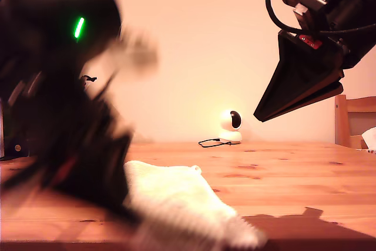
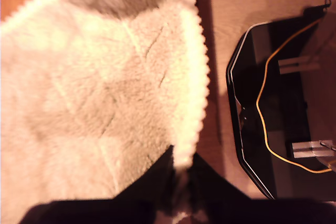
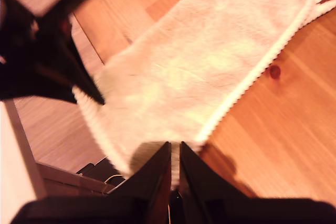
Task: Fold the tea towel in front of you. After folding it, place it to the left side.
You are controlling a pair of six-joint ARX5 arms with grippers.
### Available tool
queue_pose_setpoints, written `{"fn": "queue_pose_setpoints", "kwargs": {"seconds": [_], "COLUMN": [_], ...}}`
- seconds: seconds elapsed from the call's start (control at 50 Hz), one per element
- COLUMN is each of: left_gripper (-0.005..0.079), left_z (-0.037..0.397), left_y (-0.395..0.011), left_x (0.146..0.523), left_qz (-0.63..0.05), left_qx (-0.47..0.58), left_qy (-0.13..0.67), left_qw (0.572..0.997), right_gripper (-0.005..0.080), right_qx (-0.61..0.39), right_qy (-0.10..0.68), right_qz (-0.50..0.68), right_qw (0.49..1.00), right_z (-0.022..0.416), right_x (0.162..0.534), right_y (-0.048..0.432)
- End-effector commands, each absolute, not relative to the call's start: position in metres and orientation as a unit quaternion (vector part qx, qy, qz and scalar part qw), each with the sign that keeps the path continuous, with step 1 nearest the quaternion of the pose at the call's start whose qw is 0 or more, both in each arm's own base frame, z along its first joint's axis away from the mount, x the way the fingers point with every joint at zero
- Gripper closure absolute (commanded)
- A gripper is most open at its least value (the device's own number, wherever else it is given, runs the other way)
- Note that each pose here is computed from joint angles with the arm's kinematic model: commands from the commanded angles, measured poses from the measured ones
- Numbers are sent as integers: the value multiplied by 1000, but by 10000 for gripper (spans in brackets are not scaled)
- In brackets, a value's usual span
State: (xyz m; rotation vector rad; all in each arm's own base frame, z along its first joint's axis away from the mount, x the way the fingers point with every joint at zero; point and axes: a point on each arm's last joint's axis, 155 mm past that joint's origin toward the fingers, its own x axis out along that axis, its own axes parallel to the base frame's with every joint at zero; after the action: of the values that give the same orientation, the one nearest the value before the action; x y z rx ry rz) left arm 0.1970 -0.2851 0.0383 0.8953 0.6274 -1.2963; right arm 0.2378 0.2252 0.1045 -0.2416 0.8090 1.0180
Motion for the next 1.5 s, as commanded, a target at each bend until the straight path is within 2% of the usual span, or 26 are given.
{"fn": "queue_pose_setpoints", "kwargs": {"seconds": [0.0, 0.08, 0.26, 0.4, 0.6, 0.74, 0.94, 1.0, 1.08, 1.24, 1.34, 1.38, 1.42, 1.48], "left_gripper": [766, 766, 766, 766, 766, 766, 766, 766, 766, 766, 765, 738, 677, 530], "left_z": [54, 66, 83, 90, 109, 118, 124, 124, 123, 122, 122, 122, 120, 117], "left_y": [-293, -297, -296, -295, -305, -308, -309, -308, -306, -302, -301, -300, -299, -295], "left_x": [201, 200, 204, 210, 210, 208, 205, 205, 206, 209, 213, 214, 216, 220], "left_qz": [-576, -587, -587, -588, -600, -607, -617, -616, -614, -609, -605, -601, -595, -589], "left_qx": [378, 361, 316, 290, 246, 237, 225, 225, 224, 223, 224, 227, 232, 250], "left_qy": [274, 281, 313, 320, 321, 324, 326, 328, 331, 336, 334, 334, 335, 332], "left_qw": [670, 667, 677, 684, 690, 685, 680, 680, 680, 683, 687, 690, 692, 693], "right_gripper": [716, 687, 471, 392, 380, 343, 344, 355, 434, 764, 763, 763, 763, 763], "right_qx": [-112, -119, -170, -208, -246, -291, -319, -326, -330, -330, -329, -328, -326, -320], "right_qy": [371, 373, 344, 314, 277, 269, 268, 265, 263, 266, 265, 267, 270, 276], "right_qz": [482, 492, 542, 551, 543, 531, 514, 506, 502, 502, 502, 502, 501, 498], "right_qw": [786, 777, 748, 745, 754, 749, 750, 753, 755, 754, 755, 755, 755, 757], "right_z": [108, 107, 107, 109, 112, 101, 90, 89, 89, 88, 88, 88, 88, 87], "right_x": [235, 228, 206, 201, 206, 212, 222, 225, 227, 226, 227, 226, 226, 225], "right_y": [231, 236, 256, 269, 282, 280, 280, 280, 280, 279, 279, 279, 279, 278]}}
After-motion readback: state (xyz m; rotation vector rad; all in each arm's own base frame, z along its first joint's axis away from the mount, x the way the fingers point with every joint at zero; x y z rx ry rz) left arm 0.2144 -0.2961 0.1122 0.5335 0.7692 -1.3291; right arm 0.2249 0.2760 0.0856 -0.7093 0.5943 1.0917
